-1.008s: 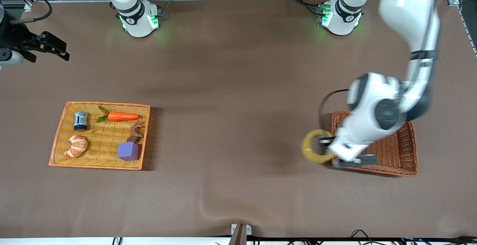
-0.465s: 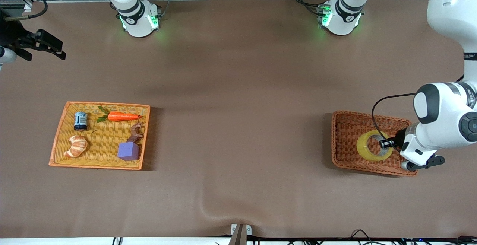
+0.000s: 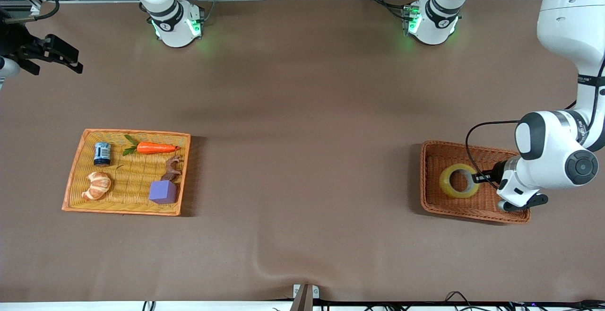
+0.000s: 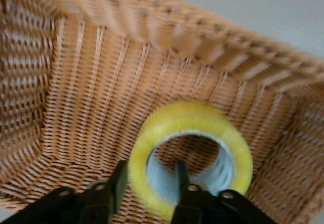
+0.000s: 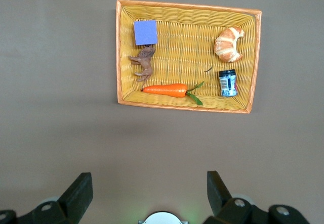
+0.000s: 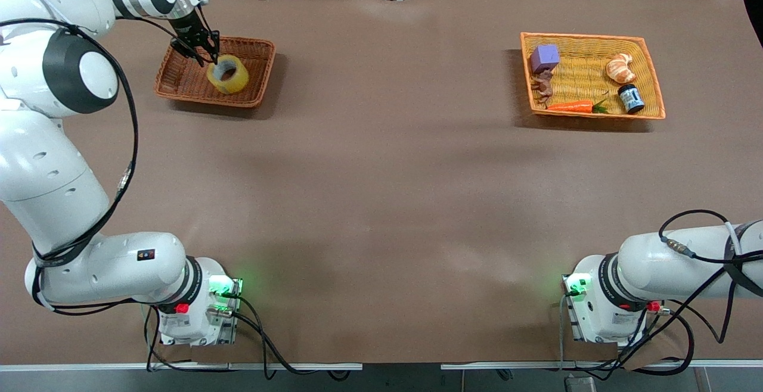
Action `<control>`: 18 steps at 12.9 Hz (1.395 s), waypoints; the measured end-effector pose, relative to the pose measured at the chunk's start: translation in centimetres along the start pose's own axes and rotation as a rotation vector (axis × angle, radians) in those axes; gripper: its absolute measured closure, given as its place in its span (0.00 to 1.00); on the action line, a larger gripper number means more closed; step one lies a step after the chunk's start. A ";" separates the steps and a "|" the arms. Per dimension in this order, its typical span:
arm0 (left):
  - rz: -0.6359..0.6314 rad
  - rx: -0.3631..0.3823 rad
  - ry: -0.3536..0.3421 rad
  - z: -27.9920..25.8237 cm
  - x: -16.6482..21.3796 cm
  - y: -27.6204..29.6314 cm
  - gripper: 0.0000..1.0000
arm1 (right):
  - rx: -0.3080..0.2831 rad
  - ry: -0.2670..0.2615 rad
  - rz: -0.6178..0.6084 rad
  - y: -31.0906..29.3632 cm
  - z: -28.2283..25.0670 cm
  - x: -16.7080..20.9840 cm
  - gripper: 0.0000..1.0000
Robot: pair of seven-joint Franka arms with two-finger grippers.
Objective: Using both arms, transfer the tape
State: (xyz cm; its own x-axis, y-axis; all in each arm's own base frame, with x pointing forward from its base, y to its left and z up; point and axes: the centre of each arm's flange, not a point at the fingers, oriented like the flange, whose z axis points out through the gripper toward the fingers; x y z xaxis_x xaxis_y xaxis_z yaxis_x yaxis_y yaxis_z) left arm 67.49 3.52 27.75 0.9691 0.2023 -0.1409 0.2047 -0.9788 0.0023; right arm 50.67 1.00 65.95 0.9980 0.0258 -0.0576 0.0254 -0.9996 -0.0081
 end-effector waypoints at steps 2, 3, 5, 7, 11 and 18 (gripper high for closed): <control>-0.006 -0.008 0.078 -4.4 0.4 -0.3 0.27 | 0.000 0.002 -0.002 -0.1 -0.1 0.1 0.00; -0.005 -0.012 0.124 -7.2 0.5 -0.5 0.18 | 0.000 0.002 -0.002 -0.1 -0.1 0.1 0.00; 0.023 -0.017 0.204 -12.5 0.1 -0.9 0.00 | 0.000 0.002 -0.003 -0.2 -0.1 0.1 0.00; 0.045 -0.014 0.224 -17.4 -1.8 -0.5 0.00 | 0.000 0.002 -0.003 -0.2 -0.1 0.1 0.00; 0.053 0.006 0.190 -26.8 -7.9 -0.5 0.00 | 0.000 0.003 -0.002 -0.1 -0.1 0.1 0.00; 0.095 0.041 0.091 -32.0 -15.5 1.5 0.00 | 0.004 -0.010 0.031 1.6 -0.6 -0.3 0.00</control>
State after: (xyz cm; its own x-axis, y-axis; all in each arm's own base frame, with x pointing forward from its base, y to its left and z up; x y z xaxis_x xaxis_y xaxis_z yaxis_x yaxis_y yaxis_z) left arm 57.22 -0.12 61.63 0.9927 0.1085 -0.0518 0.1071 -0.9938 -0.0296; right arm 50.45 -0.61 66.59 0.9977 -0.0051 -0.0682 -0.0058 -0.9999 -0.0100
